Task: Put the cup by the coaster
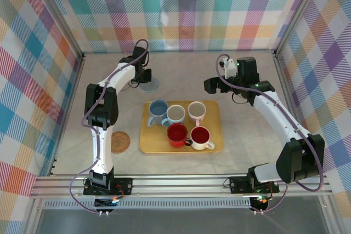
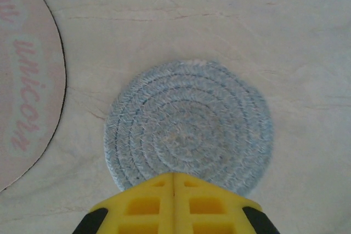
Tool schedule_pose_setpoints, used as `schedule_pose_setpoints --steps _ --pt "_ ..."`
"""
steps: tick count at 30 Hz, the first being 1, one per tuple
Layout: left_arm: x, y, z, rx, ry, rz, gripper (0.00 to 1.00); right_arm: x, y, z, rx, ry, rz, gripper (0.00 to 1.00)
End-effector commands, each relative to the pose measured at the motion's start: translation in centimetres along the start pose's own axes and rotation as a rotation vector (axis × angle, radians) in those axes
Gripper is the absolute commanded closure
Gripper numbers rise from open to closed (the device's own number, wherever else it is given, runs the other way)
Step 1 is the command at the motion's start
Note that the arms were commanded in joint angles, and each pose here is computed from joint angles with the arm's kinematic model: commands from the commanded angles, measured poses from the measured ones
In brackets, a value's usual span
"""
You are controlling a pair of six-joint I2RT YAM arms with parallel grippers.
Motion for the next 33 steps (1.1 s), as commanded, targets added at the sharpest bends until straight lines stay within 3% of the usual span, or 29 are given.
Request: schedule_pose_setpoints --steps 1,16,33 --pt "0.2 0.0 0.6 0.003 0.040 -0.022 1.00 0.3 1.3 -0.1 -0.036 0.006 -0.003 0.01" --pt "-0.9 -2.0 4.3 0.100 0.036 0.005 1.00 0.3 1.1 0.7 -0.018 0.001 -0.007 0.01" --pt "-8.4 -5.6 5.7 0.203 -0.125 0.140 1.00 -0.1 0.5 1.6 0.015 -0.017 -0.006 0.01"
Point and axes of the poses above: each hand's point on the last joint's axis, 136 mm out from that joint toward the fingers, its own z axis out along the fingers, its own x axis along the line the jaws close on, y = z × x, the point moved 2 cm from there along -z, back along the fingers, and after that the axes turned 14 degrees about -z, right-handed, at the moved point
